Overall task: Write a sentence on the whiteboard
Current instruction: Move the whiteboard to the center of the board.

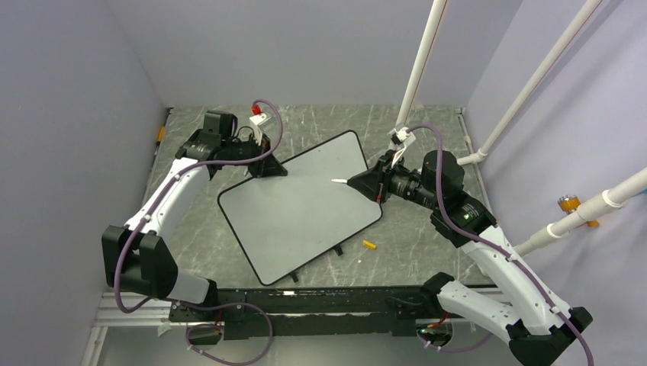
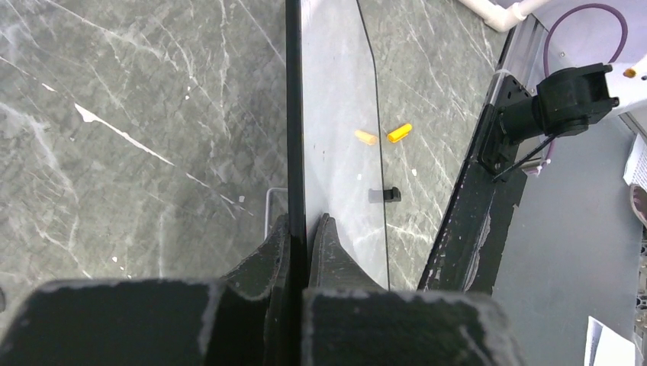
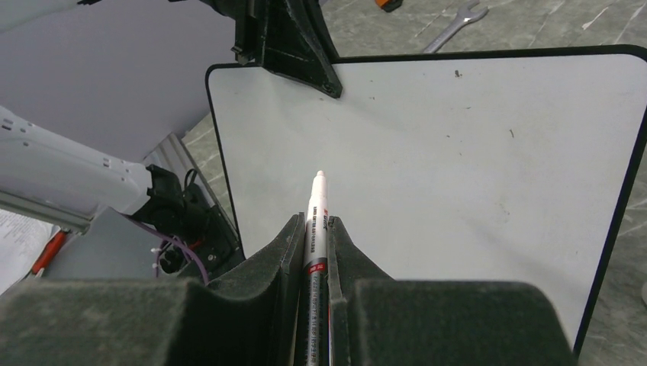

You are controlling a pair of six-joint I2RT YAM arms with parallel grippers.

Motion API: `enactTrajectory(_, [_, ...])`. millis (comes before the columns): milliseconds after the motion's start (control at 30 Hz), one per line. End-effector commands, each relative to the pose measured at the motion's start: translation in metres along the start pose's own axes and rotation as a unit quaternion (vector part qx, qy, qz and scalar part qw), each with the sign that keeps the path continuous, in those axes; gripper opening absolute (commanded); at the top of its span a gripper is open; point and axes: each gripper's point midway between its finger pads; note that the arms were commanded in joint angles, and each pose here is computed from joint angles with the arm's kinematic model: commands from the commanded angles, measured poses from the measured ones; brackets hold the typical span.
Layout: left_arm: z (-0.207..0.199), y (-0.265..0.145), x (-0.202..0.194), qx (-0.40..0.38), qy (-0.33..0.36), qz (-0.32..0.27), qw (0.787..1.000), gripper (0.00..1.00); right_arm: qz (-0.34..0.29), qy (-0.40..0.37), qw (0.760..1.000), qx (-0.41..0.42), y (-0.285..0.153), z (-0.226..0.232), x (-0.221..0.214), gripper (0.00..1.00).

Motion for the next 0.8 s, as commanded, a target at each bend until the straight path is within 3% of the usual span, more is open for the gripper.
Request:
enactTrajectory(0, [0.064, -0.027, 0.035, 0.175, 0.180, -0.007, 0.968, 0.00, -0.010, -0.019, 0.999, 0.038, 0.000, 0.012, 0.002, 0.00])
enactTrajectory(467, [0.056, -0.036, 0.038, 0.214, 0.209, -0.024, 0.954, 0.00, 0.012, -0.064, 0.996, 0.063, 0.011, 0.032, -0.025, 0.00])
enactTrajectory(767, [0.066, -0.054, 0.039, 0.285, 0.238, -0.023, 0.928, 0.00, 0.028, -0.094, 0.995, 0.003, 0.027, 0.024, -0.029, 0.00])
Point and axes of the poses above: each gripper's point midway between its finger pads, its own y axis out along the fingers, its own z axis along the line the jaws close on, x = y × z, and after that the axes turned 4 degrees about -y, right-handed
